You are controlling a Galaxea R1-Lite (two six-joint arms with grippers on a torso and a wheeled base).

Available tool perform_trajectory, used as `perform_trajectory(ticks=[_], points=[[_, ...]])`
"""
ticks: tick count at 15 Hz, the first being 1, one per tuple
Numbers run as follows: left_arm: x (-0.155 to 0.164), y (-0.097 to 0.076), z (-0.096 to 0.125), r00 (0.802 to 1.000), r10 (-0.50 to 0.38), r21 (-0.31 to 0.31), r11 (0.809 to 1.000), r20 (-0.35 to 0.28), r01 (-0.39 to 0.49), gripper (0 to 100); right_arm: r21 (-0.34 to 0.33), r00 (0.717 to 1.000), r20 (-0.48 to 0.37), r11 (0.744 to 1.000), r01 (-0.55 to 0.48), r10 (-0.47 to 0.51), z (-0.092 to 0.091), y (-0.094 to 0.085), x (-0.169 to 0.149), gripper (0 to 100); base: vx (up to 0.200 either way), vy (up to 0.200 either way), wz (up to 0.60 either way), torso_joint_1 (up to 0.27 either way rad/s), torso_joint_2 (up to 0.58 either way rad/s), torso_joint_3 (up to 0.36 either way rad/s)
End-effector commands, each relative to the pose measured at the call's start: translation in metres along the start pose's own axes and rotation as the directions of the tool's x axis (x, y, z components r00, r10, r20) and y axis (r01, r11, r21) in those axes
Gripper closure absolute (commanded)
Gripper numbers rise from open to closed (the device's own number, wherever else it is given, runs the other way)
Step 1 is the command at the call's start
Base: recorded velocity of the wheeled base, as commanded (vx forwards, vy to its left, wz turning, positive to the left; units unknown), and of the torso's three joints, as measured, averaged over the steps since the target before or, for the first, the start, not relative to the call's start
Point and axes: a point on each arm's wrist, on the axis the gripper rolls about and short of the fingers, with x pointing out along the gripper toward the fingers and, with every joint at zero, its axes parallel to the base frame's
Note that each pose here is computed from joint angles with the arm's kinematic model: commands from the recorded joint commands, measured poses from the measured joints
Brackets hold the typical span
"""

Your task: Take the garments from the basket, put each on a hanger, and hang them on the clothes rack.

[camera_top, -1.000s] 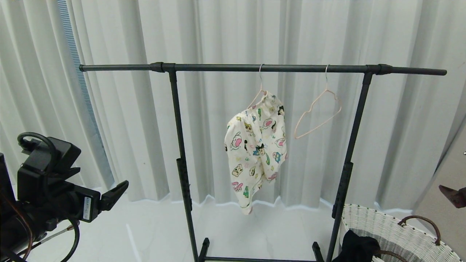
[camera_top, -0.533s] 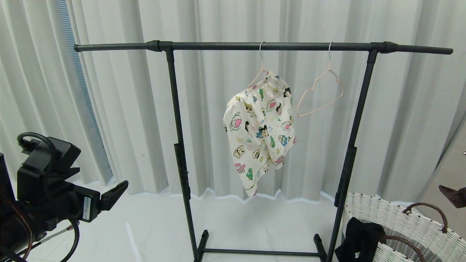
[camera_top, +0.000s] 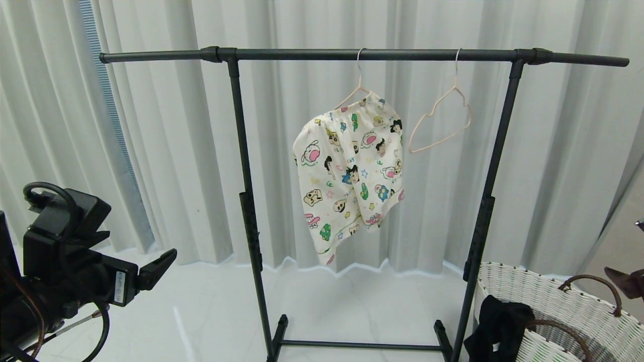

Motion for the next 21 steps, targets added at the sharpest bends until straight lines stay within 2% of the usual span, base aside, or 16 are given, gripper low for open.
perform_trajectory(ticks=[1,2,8,17,21], points=[[-0.001,0.0,0.001,1.0,-0.003,0.001,1.0,0.01,0.003,0,-0.004,1.0,-0.02,1.0,-0.003,0.003,-0.003,0.002,0.003,0,0.0,0.0,0.0,0.0,0.0,0.0],[-0.002,0.0,0.002,1.0,-0.006,0.001,1.0,0.014,0.006,0,-0.005,1.0,-0.029,1.0,0.002,-0.002,-0.004,0.002,0.003,0,0.0,0.0,0.0,0.0,0.0,0.0],[-0.002,-0.005,0.004,0.999,-0.033,0.02,0.999,0.026,0.032,0,-0.009,0.999,-0.051,1.0,0.003,-0.004,-0.008,0.004,0.005,0,0.2,0.0,0.0,0.0,0.01,0.003],[-0.002,-0.004,0.005,0.999,-0.021,0.023,1.0,0.029,0.02,0,-0.012,0.998,-0.06,1.0,-0.003,0.002,-0.009,0.005,0.007,0,0.0,0.0,0.0,0.0,0.0,0.0],[-0.001,-0.004,0.006,0.999,-0.022,0.023,1.0,0.04,0.021,0,-0.015,0.997,-0.073,1.0,-0.01,0.009,-0.014,0.008,0.006,0,0.0,-0.2,0.0,0.001,0.0,0.002]])
